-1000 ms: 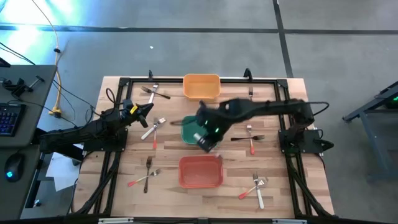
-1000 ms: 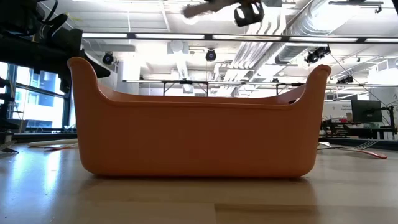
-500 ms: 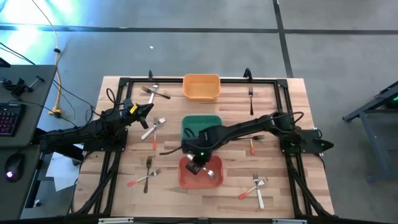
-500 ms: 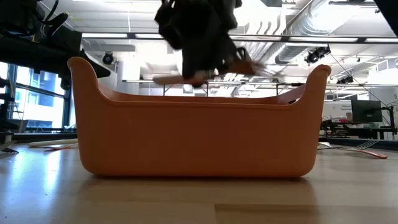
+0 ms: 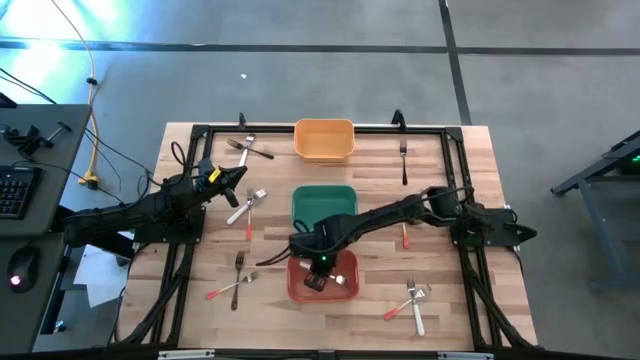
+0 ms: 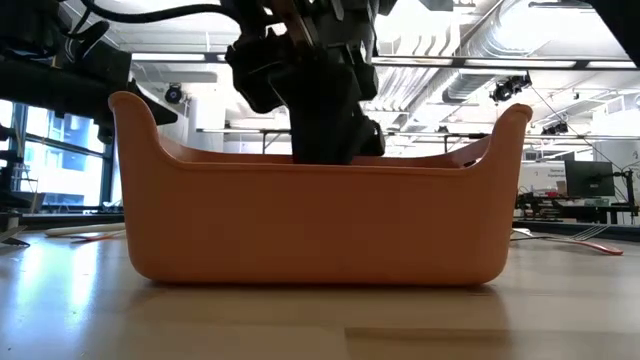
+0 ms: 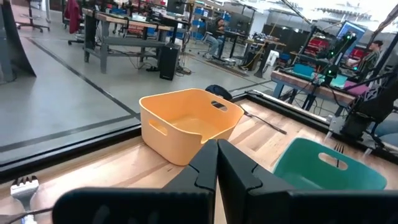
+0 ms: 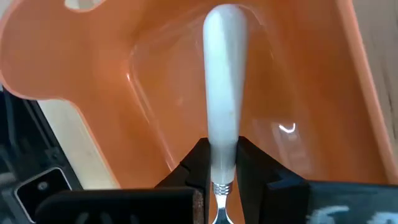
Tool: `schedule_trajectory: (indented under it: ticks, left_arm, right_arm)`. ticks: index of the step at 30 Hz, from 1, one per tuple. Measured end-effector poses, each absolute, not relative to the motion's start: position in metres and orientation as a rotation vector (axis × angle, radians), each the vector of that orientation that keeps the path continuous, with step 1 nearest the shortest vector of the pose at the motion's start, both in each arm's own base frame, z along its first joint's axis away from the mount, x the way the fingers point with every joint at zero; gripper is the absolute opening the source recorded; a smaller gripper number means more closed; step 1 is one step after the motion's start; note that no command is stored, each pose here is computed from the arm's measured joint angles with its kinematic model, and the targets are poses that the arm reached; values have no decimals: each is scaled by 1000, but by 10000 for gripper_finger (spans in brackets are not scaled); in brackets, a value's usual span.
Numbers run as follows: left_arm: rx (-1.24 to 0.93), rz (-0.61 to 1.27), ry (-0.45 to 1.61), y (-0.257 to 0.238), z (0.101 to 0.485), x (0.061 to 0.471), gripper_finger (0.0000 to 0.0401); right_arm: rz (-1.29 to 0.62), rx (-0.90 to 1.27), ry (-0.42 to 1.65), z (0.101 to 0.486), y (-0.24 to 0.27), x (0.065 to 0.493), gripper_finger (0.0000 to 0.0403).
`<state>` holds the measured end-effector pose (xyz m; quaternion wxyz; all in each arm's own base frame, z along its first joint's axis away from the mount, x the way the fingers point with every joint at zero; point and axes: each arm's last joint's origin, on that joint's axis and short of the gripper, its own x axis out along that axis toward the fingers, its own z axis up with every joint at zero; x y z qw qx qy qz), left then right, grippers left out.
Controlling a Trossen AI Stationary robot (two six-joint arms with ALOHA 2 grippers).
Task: Sort silverware by color (type)
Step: Put the white fork into the orange bin, then put the orange fork into the yellow bin
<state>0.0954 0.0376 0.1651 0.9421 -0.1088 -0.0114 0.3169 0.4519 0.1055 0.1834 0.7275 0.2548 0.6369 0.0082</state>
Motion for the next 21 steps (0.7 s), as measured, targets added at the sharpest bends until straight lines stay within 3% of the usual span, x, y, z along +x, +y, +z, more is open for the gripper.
schedule_trajectory:
  ticks: [15,21]
  left_arm:
    - [-275,580,-22,36,164,96,1]
    - [-244,565,-11,36,164,97,1]
  right_arm:
    - [51,626,1412,185,107,453,102]
    - [169,581,1397,199,109,452,86]
